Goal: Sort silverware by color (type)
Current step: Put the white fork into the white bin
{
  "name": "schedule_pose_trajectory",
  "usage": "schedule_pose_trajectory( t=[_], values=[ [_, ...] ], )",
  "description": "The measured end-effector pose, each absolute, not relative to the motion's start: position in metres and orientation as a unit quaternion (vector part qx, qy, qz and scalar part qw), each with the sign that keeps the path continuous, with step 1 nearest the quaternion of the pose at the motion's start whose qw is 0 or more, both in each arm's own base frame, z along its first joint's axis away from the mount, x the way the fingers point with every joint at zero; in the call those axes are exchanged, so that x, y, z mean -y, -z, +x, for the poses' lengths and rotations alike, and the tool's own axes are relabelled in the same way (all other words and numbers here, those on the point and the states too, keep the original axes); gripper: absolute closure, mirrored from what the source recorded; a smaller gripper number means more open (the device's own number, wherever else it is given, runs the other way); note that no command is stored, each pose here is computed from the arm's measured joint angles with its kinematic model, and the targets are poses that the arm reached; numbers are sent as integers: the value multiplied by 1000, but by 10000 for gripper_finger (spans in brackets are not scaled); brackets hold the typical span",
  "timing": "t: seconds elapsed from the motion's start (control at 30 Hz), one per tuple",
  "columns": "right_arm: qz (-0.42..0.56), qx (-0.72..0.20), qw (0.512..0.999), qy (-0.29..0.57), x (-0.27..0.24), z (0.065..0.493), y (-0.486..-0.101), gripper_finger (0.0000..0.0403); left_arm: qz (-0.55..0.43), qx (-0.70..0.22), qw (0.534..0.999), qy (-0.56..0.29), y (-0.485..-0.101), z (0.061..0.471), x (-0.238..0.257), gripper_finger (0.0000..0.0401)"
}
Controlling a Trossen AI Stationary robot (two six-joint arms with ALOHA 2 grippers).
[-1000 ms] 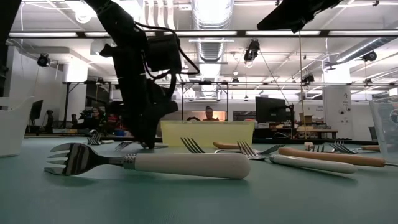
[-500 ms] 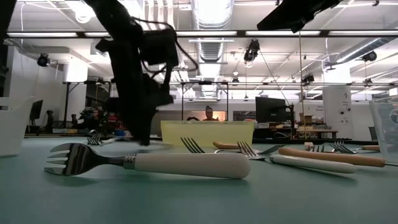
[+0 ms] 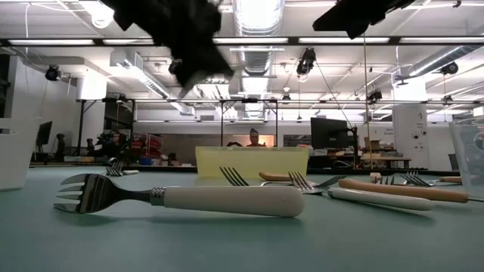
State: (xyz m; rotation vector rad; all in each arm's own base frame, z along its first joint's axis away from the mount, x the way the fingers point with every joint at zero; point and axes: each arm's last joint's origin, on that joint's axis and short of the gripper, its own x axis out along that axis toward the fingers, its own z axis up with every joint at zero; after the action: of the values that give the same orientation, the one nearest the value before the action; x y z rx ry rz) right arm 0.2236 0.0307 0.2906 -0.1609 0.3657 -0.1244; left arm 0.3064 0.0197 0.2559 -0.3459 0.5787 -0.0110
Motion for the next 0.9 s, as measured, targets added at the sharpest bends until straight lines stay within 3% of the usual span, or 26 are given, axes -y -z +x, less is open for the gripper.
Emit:
schedule_pose_trajectory(
  t=[0.13, 0.23, 0.43, 0.67, 0.9],
  values=[
    [-88, -176, 980, 43, -32, 227, -289, 374, -147, -178, 961, 154, -271, 307, -12, 377],
    [-104, -166, 981, 1, -36, 234, -287, 374, -138, -115, 959, 220, -278, 307, -9, 377],
    [-137, -105, 981, -89, -44, 252, -287, 375, -142, -69, 955, 251, -272, 314, -8, 377],
    [-135, -44, 985, -94, -46, 262, -292, 374, -120, -28, 934, 334, -268, 322, 0, 377],
    [-80, -34, 992, -95, -41, 270, -290, 371, -116, -28, 931, 346, -255, 332, 1, 377]
  ],
)
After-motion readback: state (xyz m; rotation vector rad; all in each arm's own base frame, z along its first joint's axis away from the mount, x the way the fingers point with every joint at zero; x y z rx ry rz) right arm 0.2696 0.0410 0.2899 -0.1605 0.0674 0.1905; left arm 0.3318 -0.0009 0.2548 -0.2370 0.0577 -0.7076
